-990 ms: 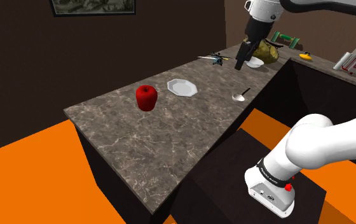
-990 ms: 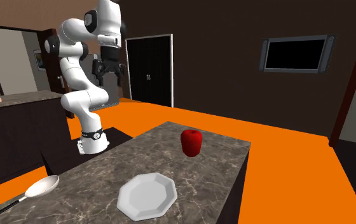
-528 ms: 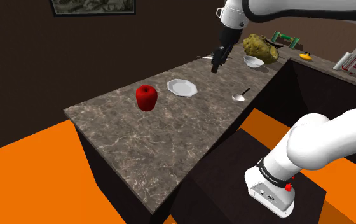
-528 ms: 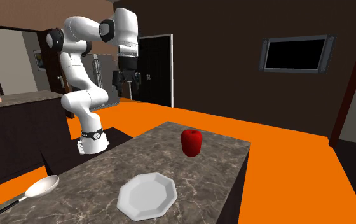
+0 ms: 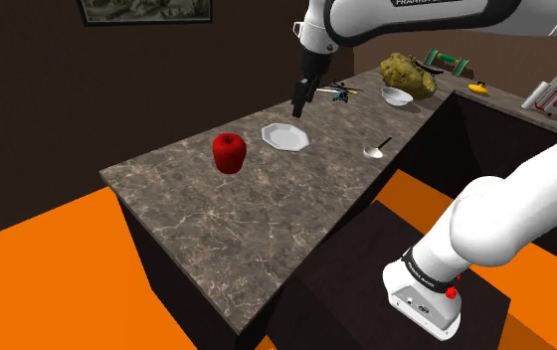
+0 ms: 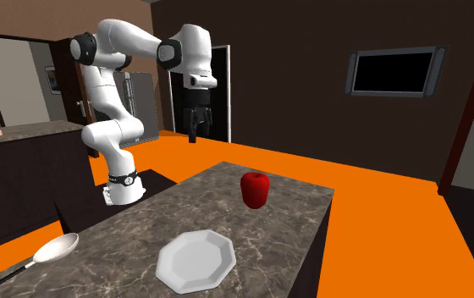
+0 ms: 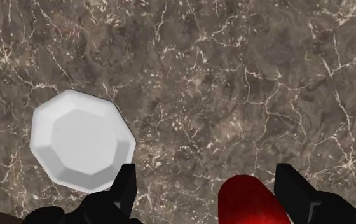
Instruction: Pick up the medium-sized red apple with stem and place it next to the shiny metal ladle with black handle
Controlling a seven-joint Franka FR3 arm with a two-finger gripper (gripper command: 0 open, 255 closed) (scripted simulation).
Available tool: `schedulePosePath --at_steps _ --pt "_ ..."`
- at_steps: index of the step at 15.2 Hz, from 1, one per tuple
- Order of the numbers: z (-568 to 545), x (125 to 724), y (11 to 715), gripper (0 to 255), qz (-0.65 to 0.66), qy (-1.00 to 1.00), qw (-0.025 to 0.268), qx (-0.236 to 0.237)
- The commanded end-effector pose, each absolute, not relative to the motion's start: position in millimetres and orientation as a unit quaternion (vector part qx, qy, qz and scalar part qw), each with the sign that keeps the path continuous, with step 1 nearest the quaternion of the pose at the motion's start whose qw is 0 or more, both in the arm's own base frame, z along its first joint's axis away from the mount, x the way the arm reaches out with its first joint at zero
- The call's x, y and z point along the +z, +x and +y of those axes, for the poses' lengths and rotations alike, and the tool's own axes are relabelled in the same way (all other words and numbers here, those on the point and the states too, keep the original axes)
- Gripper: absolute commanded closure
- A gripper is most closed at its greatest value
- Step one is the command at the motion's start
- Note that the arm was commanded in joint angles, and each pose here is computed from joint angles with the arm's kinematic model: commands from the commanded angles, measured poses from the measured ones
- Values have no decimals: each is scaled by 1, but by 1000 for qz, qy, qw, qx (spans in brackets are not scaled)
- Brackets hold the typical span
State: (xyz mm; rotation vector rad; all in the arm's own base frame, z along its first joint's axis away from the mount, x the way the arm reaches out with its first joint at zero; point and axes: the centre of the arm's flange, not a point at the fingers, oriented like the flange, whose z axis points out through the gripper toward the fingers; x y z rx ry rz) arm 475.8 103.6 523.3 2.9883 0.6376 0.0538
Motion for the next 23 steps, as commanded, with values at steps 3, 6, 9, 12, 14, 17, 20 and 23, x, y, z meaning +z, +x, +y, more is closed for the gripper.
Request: schedulePosePath --at_steps 3,6,9,12,14,17,20,23 --pt "138 503 508 0 242 969 36 21" --pt "163 488 534 0 266 963 31 23" --pt "188 473 558 0 290 956 25 25" --pt "215 459 580 0 314 949 20 28" --pt "234 449 595 0 330 943 17 29" --pt "241 435 601 0 336 941 15 29" --pt "241 419 602 0 336 941 15 29" --pt "241 406 603 0 336 941 15 29"
